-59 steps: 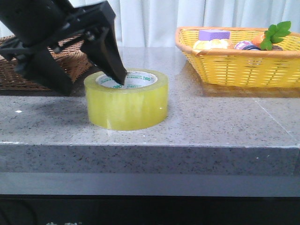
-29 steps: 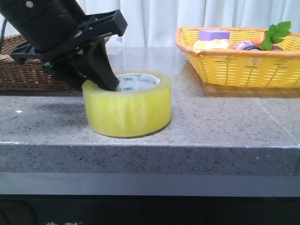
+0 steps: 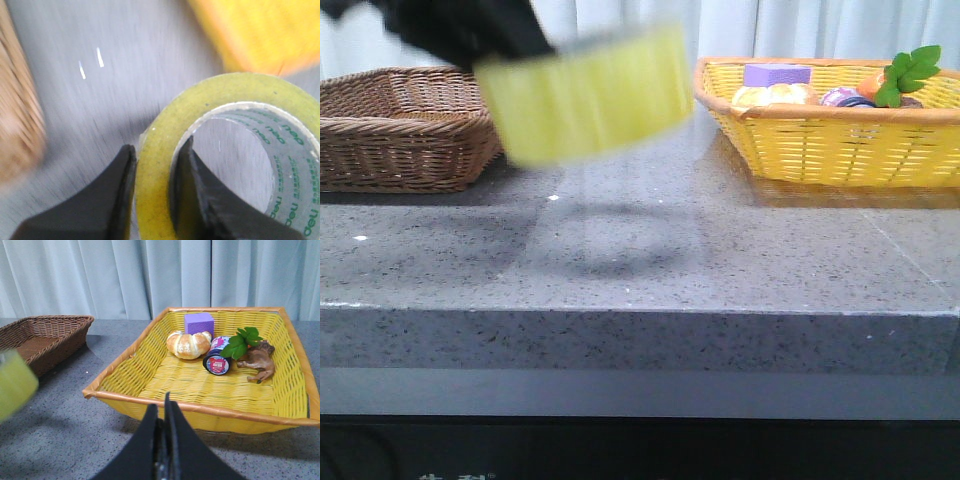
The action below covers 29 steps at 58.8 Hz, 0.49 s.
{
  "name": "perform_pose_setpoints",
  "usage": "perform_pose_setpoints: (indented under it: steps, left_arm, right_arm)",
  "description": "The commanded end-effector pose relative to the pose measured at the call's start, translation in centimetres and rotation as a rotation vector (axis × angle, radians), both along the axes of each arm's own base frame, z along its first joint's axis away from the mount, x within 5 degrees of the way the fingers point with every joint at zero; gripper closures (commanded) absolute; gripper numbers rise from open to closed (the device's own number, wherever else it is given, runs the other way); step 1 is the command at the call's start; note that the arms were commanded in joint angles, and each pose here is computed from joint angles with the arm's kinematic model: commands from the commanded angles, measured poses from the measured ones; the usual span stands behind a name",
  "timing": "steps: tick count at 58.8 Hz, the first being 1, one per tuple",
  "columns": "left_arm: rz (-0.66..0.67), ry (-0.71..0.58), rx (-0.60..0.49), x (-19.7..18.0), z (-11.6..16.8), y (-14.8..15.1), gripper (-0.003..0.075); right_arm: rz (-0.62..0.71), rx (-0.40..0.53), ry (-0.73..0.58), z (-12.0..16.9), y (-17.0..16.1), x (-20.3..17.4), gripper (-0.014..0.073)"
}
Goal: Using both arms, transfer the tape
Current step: 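Lift the tape roll with the left gripper and lower it into the brown basket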
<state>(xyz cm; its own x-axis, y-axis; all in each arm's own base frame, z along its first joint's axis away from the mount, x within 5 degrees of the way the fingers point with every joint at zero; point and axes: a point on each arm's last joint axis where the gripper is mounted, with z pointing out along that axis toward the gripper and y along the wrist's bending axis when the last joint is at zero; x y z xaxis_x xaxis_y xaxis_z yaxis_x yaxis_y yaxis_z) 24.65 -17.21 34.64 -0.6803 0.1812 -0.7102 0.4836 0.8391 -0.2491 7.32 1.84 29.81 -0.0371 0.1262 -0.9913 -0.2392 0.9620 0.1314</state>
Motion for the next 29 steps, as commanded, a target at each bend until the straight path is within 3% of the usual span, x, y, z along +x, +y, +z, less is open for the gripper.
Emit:
perform_pose_setpoints:
  steps: [1,14,29]
  left_arm:
    - [0.049,-0.245,-0.056,0.6,5.3,1.4,0.0677]
    - [0.217,-0.337,-0.005,4.7,7.2,5.4,0.0678]
    - [0.450,-0.280,0.059,11.1,3.4,12.0,0.0677]
  right_arm:
    - [-0.014,0.015,-0.111,1.6,-0.1,-0.1,0.0685]
    - [-0.014,0.015,-0.111,1.6,-0.1,-0.1,0.0685]
    - [-0.014,0.015,-0.111,1.6,-0.1,-0.1,0.0685]
